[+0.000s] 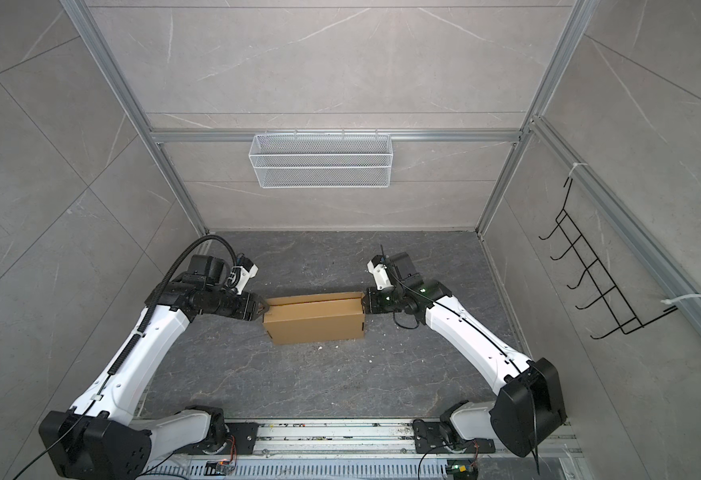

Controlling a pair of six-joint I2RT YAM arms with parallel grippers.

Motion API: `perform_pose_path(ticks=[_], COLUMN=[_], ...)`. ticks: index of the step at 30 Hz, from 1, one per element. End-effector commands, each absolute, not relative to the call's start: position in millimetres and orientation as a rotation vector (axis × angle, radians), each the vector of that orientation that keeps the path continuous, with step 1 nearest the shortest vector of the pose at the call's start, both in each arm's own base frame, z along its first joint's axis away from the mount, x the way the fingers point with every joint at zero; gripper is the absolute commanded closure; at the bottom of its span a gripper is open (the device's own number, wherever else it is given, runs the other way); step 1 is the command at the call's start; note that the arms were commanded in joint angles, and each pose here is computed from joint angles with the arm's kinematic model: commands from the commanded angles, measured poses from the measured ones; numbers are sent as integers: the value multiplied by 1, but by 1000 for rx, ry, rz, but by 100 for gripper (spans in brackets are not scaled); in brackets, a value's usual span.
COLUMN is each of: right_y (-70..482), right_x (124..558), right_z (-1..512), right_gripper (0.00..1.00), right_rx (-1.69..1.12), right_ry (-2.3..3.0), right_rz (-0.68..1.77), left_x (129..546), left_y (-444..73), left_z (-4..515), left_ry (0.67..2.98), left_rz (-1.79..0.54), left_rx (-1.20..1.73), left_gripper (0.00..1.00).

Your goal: Fold the paper box

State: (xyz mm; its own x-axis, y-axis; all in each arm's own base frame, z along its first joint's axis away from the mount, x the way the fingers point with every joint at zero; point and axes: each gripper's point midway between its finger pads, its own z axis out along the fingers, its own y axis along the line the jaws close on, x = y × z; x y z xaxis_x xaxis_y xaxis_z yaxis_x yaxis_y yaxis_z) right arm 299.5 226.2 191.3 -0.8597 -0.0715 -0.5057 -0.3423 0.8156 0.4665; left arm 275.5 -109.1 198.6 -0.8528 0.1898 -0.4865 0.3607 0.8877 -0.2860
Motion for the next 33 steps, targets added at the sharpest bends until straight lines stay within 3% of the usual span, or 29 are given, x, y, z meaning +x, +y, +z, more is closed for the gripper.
perform_pose_path(ticks=[1,8,16,20,26,33], right_y=[218,219,220,219,219,220], right_x=[281,280,281,282,283,283], right_z=[157,153,152,151,149,147], right_gripper=[100,100,100,100,100,100], right_rx=[-302,-302,-303,-302,-299,-299], right_ry=[2681,2691,2692,2694,2700,2702], right_rz=[720,718,717,713,709,710], left_x=[278,278,271,276,279,277], left_y=[-114,-116,-106,-108,-106,-99], left_z=[195,177,149,171,209,215], left_ry=[2600,2648,2766,2710,2620,2630], left_rz=[-560,-583,-511,-516,-496,-442], left_rx=[415,409,425,410,394,396], left_gripper=[40,45,62,58,45,44])
